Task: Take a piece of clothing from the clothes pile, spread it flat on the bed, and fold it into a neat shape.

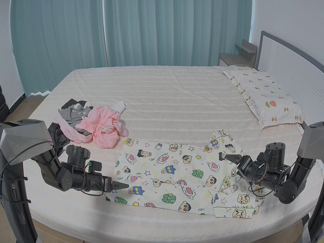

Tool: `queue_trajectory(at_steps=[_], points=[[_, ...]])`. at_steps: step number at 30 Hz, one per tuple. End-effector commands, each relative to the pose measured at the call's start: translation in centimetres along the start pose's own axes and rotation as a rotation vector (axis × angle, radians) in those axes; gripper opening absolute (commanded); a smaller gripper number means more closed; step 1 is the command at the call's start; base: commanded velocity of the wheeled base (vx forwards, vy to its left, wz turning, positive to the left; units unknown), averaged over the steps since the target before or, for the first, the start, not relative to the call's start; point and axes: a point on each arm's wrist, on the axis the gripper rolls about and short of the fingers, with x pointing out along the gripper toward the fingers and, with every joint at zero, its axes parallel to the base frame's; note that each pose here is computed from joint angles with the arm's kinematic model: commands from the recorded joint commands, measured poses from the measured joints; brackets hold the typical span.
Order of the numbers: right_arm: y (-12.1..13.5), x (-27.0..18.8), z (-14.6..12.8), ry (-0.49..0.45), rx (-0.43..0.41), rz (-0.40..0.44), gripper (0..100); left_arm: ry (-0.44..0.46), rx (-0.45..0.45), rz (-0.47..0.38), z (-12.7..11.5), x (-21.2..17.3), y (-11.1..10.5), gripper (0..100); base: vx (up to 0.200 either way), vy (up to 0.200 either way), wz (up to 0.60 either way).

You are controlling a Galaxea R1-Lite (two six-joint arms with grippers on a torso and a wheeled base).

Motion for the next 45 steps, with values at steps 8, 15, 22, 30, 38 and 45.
queue_trajectory(at_steps=[8,15,22,30,38,45], points=[[-0.2,0.1,-0.2,0.007,0.000,-0.007,100,0.031,-0.026,0.016,-1.1,0.1,0.8,100,0.000,0.000,0.00],[-0.2,0.1,-0.2,0.008,0.000,-0.008,100,0.052,-0.012,0.017,-1.8,-0.1,0.9,100,0.000,0.000,0.00],[-0.4,0.3,-0.3,0.013,-0.002,-0.014,100,0.055,-0.014,0.016,-1.9,-0.1,0.9,100,0.000,0.000,0.00],[-0.4,0.3,-0.4,0.014,-0.001,-0.017,100,0.058,-0.025,0.020,-2.3,-0.5,1.0,100,0.000,0.000,0.00],[-0.4,0.3,-0.3,0.013,-0.002,-0.016,100,0.046,-0.051,0.035,-2.4,-1.3,1.5,100,0.000,0.000,0.00],[-0.4,0.3,-0.4,0.014,-0.001,-0.017,100,0.013,-0.040,0.033,-2.0,-1.1,1.5,100,0.000,0.000,0.00]])
